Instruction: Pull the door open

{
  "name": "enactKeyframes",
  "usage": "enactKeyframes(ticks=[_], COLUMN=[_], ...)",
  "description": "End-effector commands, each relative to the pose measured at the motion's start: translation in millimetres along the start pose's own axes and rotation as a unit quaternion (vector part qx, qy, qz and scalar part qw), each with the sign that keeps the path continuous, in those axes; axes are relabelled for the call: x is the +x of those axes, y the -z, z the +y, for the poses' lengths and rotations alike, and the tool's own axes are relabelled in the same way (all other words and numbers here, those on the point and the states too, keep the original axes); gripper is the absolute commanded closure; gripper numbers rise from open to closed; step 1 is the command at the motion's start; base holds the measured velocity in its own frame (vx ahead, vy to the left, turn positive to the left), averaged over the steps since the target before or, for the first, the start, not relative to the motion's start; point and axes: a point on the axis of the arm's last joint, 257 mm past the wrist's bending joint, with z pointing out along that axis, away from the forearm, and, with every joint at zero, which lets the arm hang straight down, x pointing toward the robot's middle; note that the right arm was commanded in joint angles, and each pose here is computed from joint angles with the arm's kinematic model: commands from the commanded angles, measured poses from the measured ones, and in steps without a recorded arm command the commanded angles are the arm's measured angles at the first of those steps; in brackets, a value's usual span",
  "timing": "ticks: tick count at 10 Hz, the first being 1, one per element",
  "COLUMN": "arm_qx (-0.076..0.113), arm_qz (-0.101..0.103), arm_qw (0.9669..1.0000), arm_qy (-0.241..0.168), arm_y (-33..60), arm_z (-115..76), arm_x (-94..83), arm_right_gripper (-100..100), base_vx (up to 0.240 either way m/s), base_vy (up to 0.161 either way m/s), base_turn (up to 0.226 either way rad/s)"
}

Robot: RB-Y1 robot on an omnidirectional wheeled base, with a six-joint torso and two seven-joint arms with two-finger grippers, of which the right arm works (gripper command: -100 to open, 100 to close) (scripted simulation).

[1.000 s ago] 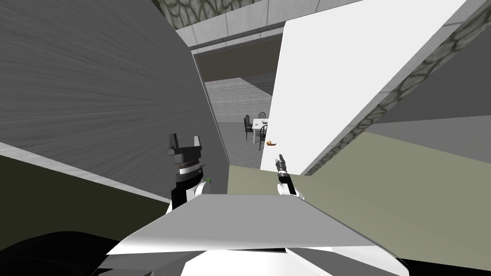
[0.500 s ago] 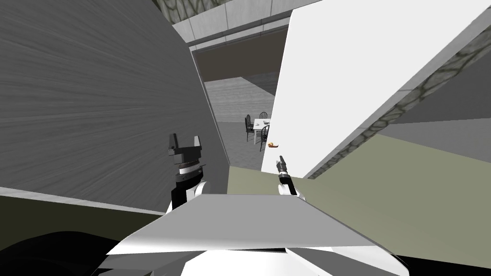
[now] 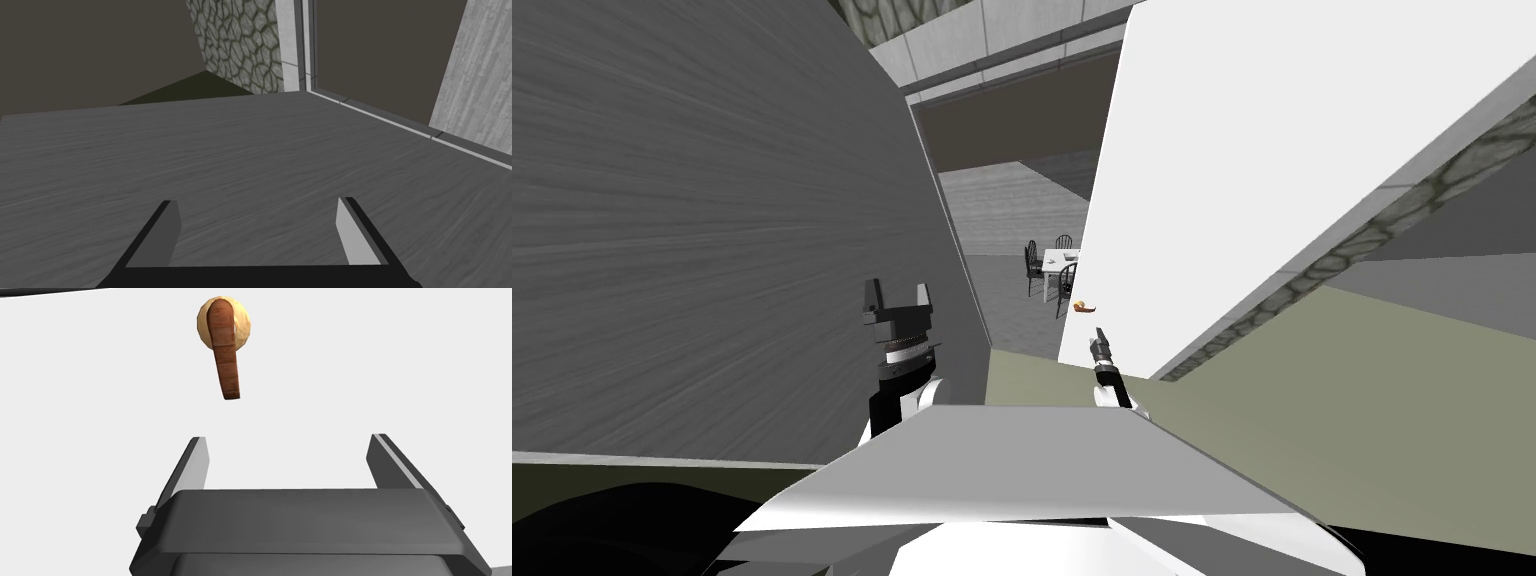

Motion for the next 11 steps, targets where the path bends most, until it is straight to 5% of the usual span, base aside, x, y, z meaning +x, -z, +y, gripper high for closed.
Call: enactKeyframes(ticks=[1, 11], arm_qx=[0.008, 0.047], arm_qz=[-0.004, -0.022], arm_qw=[1.0, 0.9985], arm_qy=[0.002, 0.016], arm_y=[2.1, 9.2], arm_z=[-6.7, -37.0], arm_x=[-3.5, -26.0], arm_right_gripper=[-100, -100], base_vx=[0.093, 0.076], base_vy=[-0.014, -0.021], base_turn=[0.043, 0.034])
